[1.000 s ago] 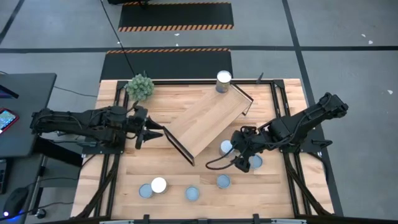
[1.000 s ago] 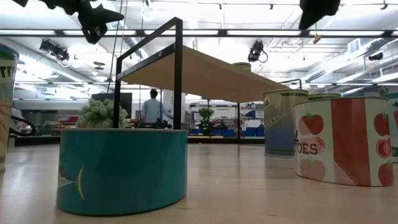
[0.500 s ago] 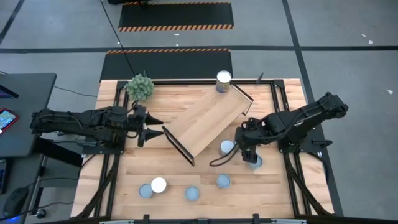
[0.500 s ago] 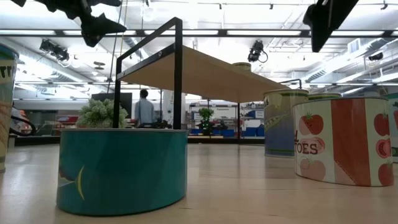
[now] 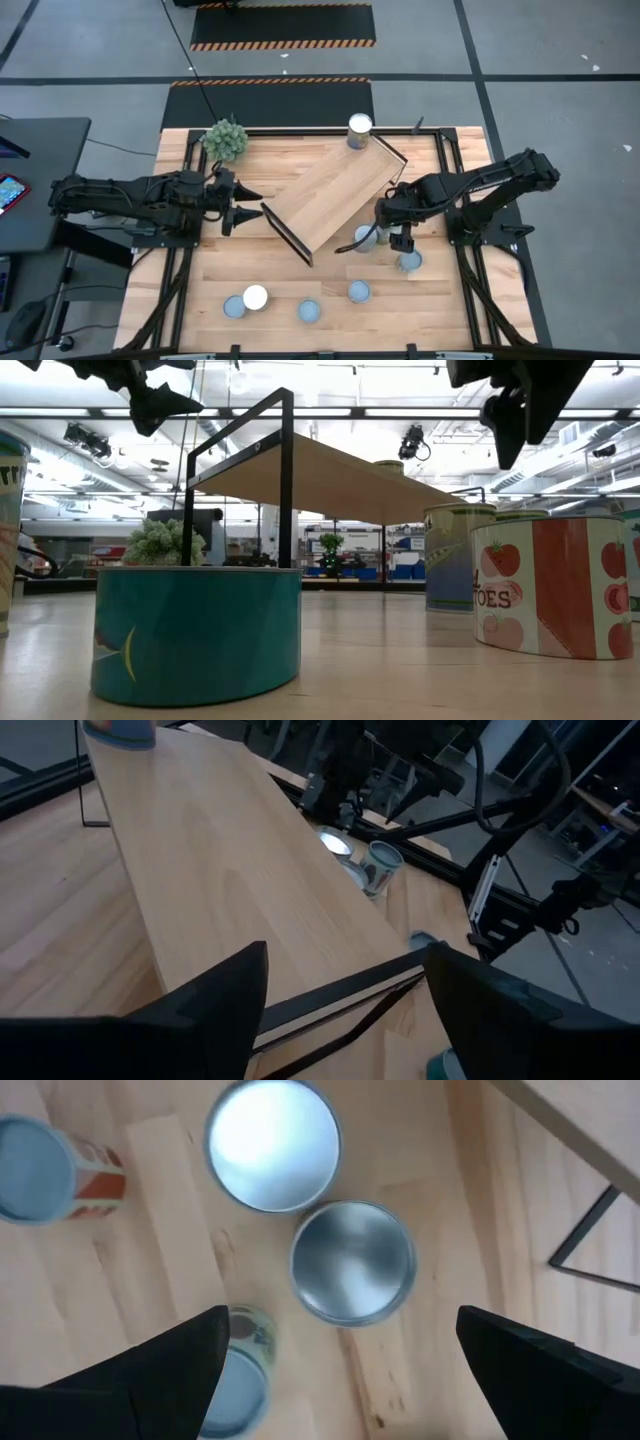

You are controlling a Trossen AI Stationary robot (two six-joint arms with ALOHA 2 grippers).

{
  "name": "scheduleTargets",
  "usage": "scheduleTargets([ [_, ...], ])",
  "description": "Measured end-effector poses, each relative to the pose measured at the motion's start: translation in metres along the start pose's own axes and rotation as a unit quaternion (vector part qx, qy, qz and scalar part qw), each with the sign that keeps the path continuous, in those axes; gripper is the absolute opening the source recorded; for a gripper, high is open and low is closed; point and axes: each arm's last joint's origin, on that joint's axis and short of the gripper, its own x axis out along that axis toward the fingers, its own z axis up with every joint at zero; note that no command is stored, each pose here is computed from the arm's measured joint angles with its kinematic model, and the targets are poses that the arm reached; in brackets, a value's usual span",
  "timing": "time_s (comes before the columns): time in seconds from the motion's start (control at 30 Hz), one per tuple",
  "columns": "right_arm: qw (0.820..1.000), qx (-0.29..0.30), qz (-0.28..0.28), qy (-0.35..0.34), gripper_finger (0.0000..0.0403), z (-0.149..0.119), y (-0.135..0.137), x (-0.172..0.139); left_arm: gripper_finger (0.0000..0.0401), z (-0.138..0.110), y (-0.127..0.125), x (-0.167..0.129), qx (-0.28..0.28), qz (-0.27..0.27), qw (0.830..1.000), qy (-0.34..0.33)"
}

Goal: Pick and place cans onto a shelf
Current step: Put the canned oranges on the shelf

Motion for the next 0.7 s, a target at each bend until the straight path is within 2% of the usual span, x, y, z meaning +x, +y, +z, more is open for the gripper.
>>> scheduleTargets([
  [0.2,1.000,-0.003,-0.003,0.020,0.0399,-0.002,-0.015,0.004,0.0275,-0.002,0.001,0.000,0.009,0.005,1.000,0.010],
  [0.7,0.998,0.020,0.014,0.051,0.0399,-0.045,-0.028,0.043,0.0275,-0.001,0.001,0.000,0.013,0.004,1.000,0.009],
])
